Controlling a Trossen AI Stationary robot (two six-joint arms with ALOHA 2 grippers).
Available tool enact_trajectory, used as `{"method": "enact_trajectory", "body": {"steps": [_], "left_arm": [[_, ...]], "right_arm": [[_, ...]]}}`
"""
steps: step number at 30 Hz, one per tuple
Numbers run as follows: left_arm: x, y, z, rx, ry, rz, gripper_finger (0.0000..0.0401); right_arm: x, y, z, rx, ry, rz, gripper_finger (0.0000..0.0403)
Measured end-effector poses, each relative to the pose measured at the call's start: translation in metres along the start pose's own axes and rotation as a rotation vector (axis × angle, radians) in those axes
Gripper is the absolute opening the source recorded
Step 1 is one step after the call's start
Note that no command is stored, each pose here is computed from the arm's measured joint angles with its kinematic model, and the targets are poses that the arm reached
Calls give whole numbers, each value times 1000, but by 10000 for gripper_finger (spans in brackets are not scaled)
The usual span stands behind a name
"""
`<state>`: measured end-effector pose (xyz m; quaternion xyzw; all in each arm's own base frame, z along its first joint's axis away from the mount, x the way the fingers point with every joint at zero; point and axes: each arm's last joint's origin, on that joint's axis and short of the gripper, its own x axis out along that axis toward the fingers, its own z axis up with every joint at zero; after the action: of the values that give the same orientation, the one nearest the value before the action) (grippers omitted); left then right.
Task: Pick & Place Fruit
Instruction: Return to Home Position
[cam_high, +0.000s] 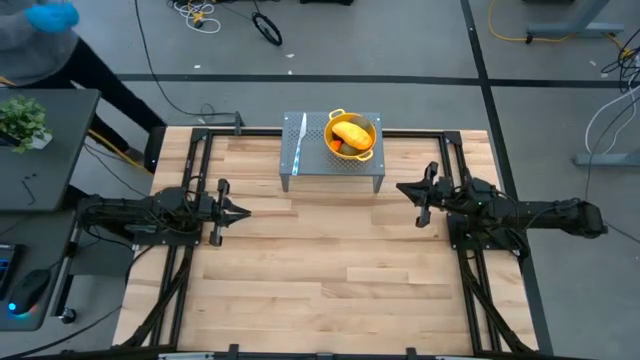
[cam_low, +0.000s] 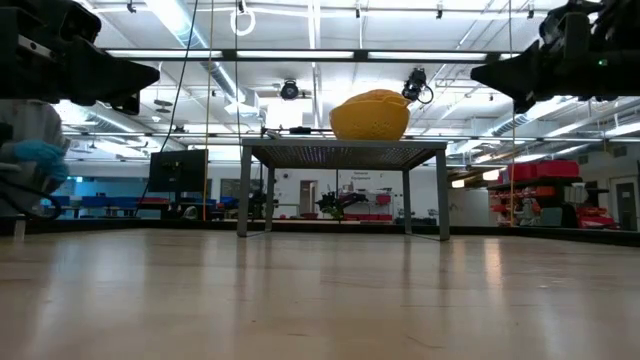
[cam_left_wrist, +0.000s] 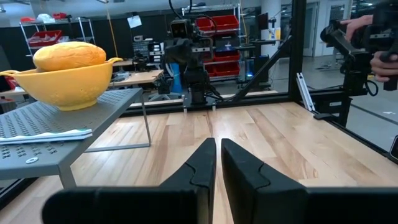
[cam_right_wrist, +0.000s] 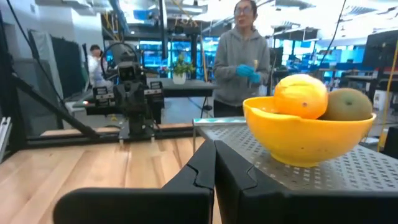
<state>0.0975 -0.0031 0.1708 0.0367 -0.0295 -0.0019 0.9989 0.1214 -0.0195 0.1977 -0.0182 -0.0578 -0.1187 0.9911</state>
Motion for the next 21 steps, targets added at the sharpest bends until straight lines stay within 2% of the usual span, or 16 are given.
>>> {"method": "enact_trajectory", "body": {"steps": [8, 12, 21], "left_arm": [[0, 0, 0, 0, 0, 0, 32], [0, 0, 0, 0, 0, 0, 32], [0, 0, 0, 0, 0, 0, 32]], "right_arm": [[-11, -1, -12, 4, -44, 5, 5], [-14, -1, -16, 9, 1, 7, 5], [-20, -1, -16, 10, -2, 6, 5]]}}
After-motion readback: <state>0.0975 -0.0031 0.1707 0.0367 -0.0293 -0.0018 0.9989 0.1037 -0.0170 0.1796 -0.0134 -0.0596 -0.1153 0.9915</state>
